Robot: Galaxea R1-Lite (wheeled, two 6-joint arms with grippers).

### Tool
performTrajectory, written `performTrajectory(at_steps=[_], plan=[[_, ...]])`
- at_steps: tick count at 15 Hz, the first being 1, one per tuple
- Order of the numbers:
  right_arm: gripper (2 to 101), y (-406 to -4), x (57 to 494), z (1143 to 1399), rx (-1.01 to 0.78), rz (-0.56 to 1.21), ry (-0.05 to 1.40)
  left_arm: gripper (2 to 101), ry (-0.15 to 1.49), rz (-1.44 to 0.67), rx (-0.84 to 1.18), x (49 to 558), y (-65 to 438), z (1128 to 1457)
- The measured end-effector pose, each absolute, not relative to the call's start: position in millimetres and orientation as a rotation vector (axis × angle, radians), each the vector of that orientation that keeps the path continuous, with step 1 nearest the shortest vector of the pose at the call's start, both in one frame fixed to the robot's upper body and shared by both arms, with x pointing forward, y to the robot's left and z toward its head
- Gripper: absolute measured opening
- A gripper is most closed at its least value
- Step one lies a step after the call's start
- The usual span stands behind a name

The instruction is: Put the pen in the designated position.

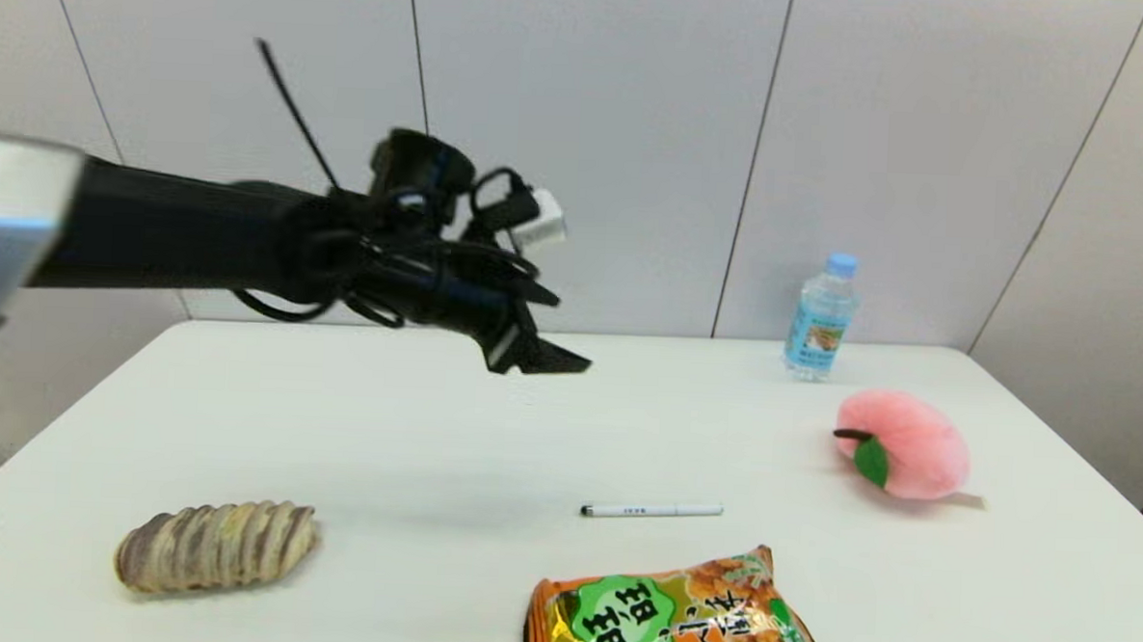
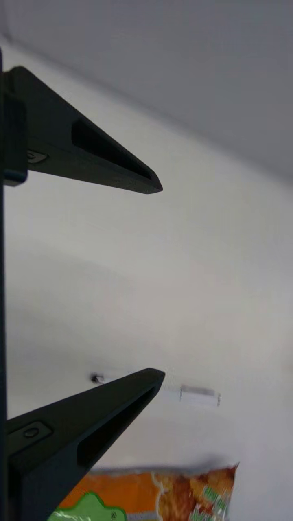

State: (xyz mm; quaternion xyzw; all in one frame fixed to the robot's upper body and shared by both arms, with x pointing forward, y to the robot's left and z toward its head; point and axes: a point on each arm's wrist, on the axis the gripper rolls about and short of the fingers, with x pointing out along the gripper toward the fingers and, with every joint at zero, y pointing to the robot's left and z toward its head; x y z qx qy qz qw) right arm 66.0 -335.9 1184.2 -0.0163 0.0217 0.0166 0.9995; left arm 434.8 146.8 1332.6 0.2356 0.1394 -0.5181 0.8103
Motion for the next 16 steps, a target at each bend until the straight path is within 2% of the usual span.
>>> performTrajectory(at_steps=[3,6,8,12,16], plan=[[98.0,-335.9,66.0,1184.2,-0.032,0.033,0.044,90.4,0.207,-0.862,0.519,388.9,213.6,1393.3],[98.0,-335.9,66.0,1184.3,-0.033,0.034,0.043,92.8,0.153,-0.608,0.498,308.4,283.9,1418.8],[98.0,-335.9,66.0,1184.2,-0.032,0.034,0.043,93.9,0.156,-0.467,0.446,246.6,313.6,1399.7],[98.0,-335.9,66.0,1184.2,-0.033,0.034,0.043,95.4,0.102,-0.295,0.325,146.2,328.5,1324.2],[98.0,-335.9,66.0,1184.2,-0.033,0.033,0.044,96.3,0.061,-0.194,0.217,96.3,328.9,1257.1]])
